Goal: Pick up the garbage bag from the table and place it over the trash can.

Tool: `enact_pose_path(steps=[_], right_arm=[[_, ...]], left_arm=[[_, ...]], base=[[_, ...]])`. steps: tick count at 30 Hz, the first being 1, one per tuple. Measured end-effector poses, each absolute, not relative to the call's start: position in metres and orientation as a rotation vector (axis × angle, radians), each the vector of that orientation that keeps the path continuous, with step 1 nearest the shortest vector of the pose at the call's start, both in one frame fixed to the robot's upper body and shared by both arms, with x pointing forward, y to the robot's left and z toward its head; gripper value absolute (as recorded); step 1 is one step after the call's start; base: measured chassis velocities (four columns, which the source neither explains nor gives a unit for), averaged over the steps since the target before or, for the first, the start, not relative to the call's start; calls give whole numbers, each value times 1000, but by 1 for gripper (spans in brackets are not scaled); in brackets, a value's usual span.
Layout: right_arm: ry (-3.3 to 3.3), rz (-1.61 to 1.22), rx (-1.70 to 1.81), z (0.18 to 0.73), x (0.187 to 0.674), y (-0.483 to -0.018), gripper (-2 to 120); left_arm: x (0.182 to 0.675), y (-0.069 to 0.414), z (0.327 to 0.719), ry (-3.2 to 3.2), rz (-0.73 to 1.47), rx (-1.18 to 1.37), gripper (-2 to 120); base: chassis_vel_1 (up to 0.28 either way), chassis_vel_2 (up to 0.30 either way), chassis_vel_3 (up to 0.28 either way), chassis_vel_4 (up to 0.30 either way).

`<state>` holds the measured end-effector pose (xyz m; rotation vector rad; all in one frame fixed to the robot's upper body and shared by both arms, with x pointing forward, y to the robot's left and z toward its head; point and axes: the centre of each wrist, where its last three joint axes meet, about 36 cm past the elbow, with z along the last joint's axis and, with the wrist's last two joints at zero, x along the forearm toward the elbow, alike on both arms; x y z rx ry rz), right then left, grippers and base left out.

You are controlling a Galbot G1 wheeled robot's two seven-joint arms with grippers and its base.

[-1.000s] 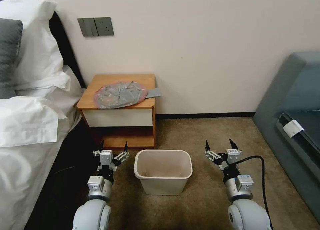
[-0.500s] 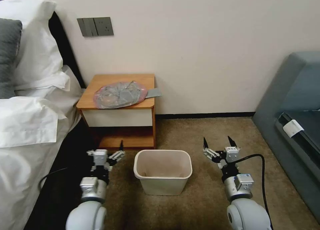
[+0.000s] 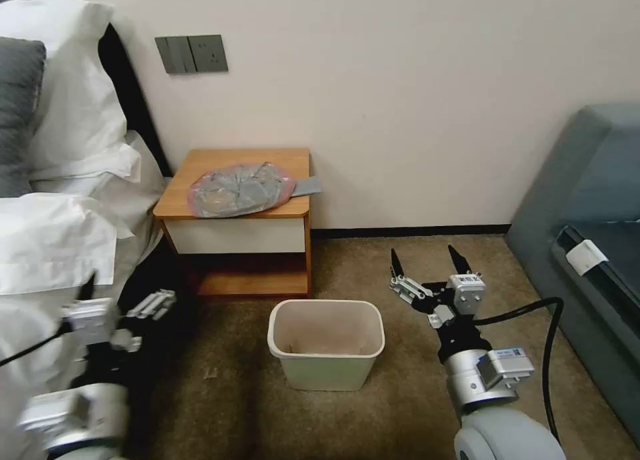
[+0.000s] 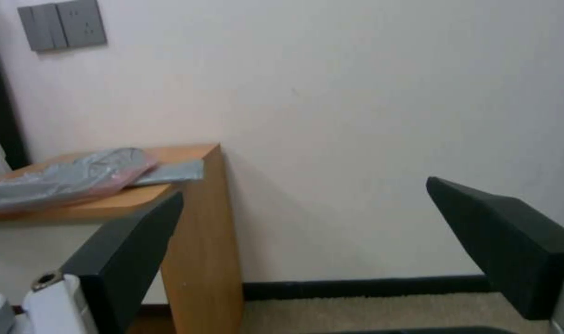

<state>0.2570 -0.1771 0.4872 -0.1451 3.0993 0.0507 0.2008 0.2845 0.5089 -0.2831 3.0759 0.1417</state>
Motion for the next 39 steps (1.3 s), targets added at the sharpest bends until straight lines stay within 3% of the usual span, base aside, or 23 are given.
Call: enact_pose_path(steps=[12, 20, 32, 39], right_arm=[[3123, 200, -173, 474, 264, -182, 100], [3097, 606, -304, 466, 292, -190, 100], [2899, 1515, -567, 473, 440, -184, 100], [2709, 1993, -734, 465, 497, -189, 100]], left_arm=[[218, 295, 498, 3103, 130, -135, 100], [224, 298, 498, 3096, 164, -121, 100], [219, 297, 510, 3113, 155, -129, 100], [216, 295, 507, 3120, 139, -156, 100]], base=[[0, 0, 0, 0], [0, 0, 0, 0], [0, 0, 0, 0], [0, 0, 0, 0]])
